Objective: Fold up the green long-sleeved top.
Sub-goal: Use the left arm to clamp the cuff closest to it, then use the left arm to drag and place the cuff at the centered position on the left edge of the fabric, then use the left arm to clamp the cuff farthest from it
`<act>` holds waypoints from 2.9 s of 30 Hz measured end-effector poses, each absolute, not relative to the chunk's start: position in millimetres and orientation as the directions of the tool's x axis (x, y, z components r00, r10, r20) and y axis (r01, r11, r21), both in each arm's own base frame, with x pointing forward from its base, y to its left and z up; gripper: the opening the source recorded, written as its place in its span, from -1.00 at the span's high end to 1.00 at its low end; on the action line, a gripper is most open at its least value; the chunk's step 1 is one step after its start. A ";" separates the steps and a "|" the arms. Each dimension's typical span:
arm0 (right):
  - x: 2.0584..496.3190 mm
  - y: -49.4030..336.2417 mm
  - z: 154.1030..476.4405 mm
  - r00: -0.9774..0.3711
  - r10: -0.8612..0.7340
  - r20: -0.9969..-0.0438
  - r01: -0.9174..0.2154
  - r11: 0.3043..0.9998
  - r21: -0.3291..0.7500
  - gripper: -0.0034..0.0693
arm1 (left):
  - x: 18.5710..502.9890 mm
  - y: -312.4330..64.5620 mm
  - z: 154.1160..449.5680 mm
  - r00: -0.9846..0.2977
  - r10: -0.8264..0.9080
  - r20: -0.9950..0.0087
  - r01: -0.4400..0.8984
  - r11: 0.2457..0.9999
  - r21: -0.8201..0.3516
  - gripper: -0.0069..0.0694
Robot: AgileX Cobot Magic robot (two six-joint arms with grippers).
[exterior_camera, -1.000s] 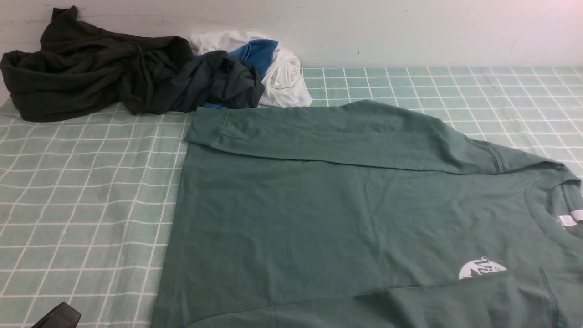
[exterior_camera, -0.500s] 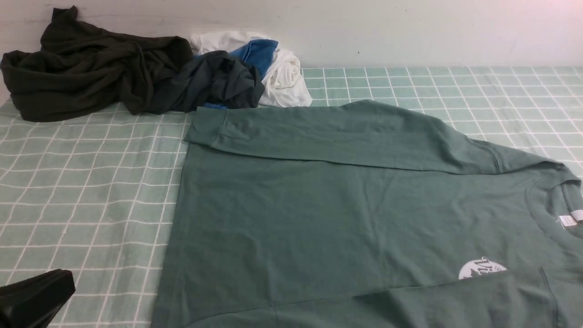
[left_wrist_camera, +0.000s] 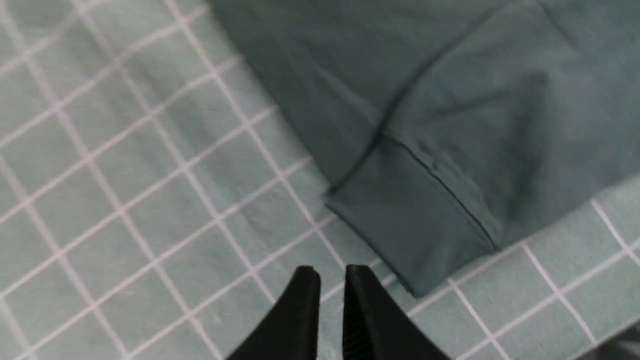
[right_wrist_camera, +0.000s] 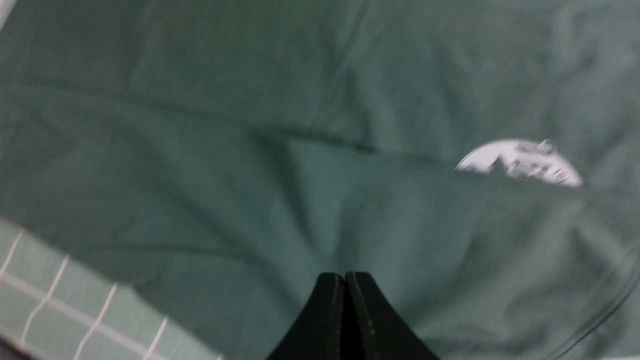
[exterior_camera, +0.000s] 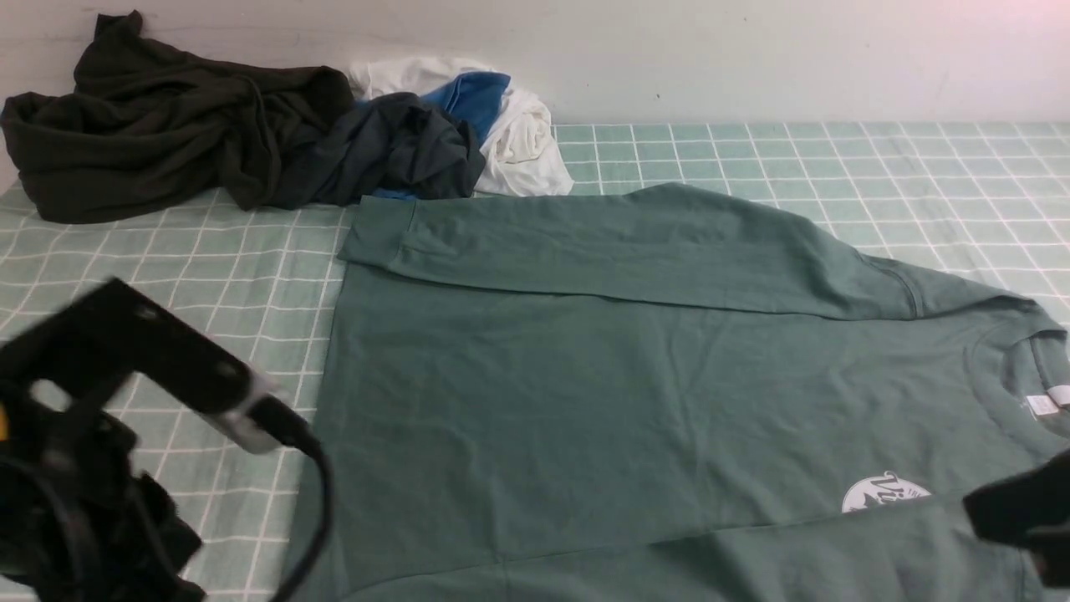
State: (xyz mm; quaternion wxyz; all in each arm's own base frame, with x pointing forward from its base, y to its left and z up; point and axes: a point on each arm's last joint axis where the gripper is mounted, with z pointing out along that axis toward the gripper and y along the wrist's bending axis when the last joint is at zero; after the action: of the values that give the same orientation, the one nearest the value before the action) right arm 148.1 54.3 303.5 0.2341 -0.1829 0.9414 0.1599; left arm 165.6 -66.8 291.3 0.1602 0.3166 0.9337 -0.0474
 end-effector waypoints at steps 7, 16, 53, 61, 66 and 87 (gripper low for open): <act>143.2 71.6 289.8 -0.809 -0.459 -0.367 -0.546 0.818 0.182 0.94 | 196.7 -116.1 237.1 -0.687 0.704 -0.180 0.719 0.694 -0.030 0.00; 145.8 73.0 290.5 -0.794 -0.466 -0.392 -0.557 0.816 0.159 0.94 | 232.8 -140.7 166.7 -0.662 0.747 -0.053 0.749 0.662 -0.021 -0.25; 159.8 52.7 290.7 -0.835 -0.362 -0.415 -0.378 0.925 -0.046 0.94 | 379.8 -162.7 293.2 -0.636 0.744 -0.206 0.693 0.668 0.273 0.73; 160.4 52.9 291.0 -0.833 -0.359 -0.421 -0.376 0.926 -0.046 0.94 | 414.0 -157.5 233.7 -0.666 0.725 -0.173 0.681 0.686 0.255 0.65; 161.3 53.3 291.5 -0.828 -0.357 -0.433 -0.376 0.926 -0.046 0.94 | 425.9 -157.5 225.1 -0.689 0.685 -0.239 0.630 0.728 0.270 0.27; 170.7 53.2 296.5 -0.773 -0.352 -0.527 -0.363 0.928 -0.088 0.94 | 528.0 -63.0 168.5 -0.876 0.051 -0.480 0.072 0.997 -0.025 -0.45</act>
State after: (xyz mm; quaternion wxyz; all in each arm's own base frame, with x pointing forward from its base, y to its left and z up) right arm 170.7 53.2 296.5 0.2782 -0.1899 0.9415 0.0092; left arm 528.0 -63.0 168.5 0.2473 0.0320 0.9682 -0.0213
